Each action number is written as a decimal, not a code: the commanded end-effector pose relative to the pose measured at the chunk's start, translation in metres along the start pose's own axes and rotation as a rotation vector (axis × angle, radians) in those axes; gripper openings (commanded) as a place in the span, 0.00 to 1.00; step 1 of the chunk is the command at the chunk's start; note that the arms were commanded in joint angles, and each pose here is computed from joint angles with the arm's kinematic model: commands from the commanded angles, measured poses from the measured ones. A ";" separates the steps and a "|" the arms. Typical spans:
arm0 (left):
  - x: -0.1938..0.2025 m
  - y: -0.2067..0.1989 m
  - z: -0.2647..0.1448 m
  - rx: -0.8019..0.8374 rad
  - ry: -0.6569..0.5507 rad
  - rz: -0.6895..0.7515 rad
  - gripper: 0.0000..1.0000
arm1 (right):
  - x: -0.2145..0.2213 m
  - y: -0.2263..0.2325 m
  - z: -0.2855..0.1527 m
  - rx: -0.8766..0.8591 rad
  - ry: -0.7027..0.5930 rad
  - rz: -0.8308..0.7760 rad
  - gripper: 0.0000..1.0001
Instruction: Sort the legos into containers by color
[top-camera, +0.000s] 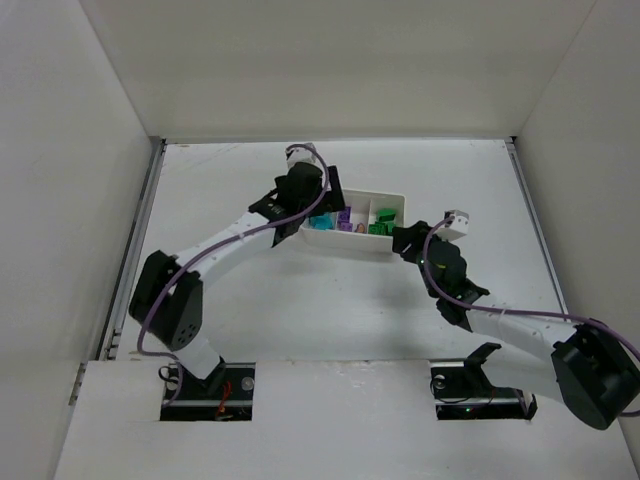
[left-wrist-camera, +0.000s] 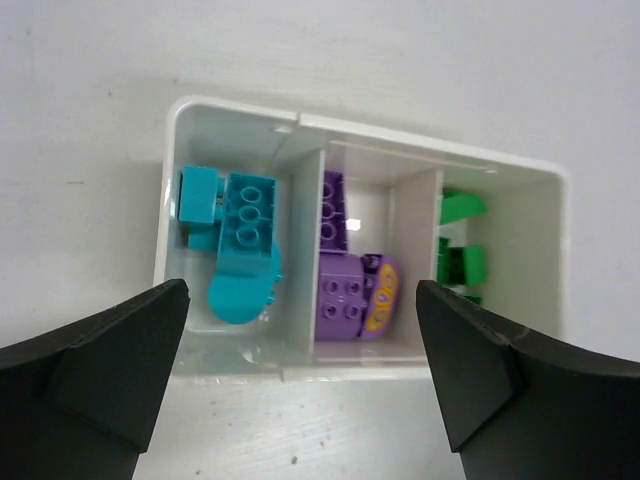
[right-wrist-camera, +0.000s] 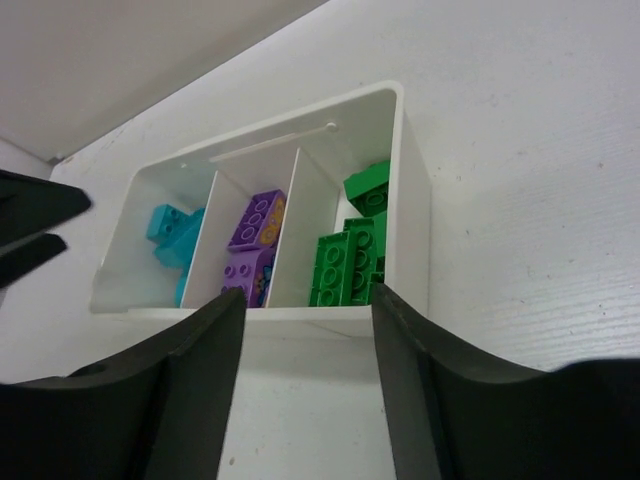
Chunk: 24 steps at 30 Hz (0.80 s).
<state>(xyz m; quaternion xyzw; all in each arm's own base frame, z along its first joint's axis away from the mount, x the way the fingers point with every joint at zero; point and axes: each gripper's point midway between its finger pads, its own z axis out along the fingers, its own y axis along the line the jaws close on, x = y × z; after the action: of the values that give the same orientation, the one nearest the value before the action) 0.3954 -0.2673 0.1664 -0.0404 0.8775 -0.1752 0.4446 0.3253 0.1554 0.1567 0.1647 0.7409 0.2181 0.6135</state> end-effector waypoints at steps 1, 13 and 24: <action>-0.050 -0.011 -0.051 0.065 -0.163 -0.040 1.00 | -0.018 0.015 -0.002 -0.050 -0.061 0.033 0.52; -0.010 0.101 -0.113 -0.186 -0.232 -0.205 1.00 | -0.032 0.004 -0.011 0.011 -0.099 0.046 0.15; 0.063 0.187 -0.134 -0.429 -0.126 -0.366 1.00 | -0.071 -0.048 -0.039 0.178 -0.266 0.148 0.68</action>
<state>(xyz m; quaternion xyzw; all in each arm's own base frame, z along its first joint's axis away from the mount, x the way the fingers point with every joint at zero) 0.2764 -0.0850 0.1361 -0.2667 0.8450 -0.0818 0.4562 0.3036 0.0979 0.2083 0.2596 0.6626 0.2094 0.6706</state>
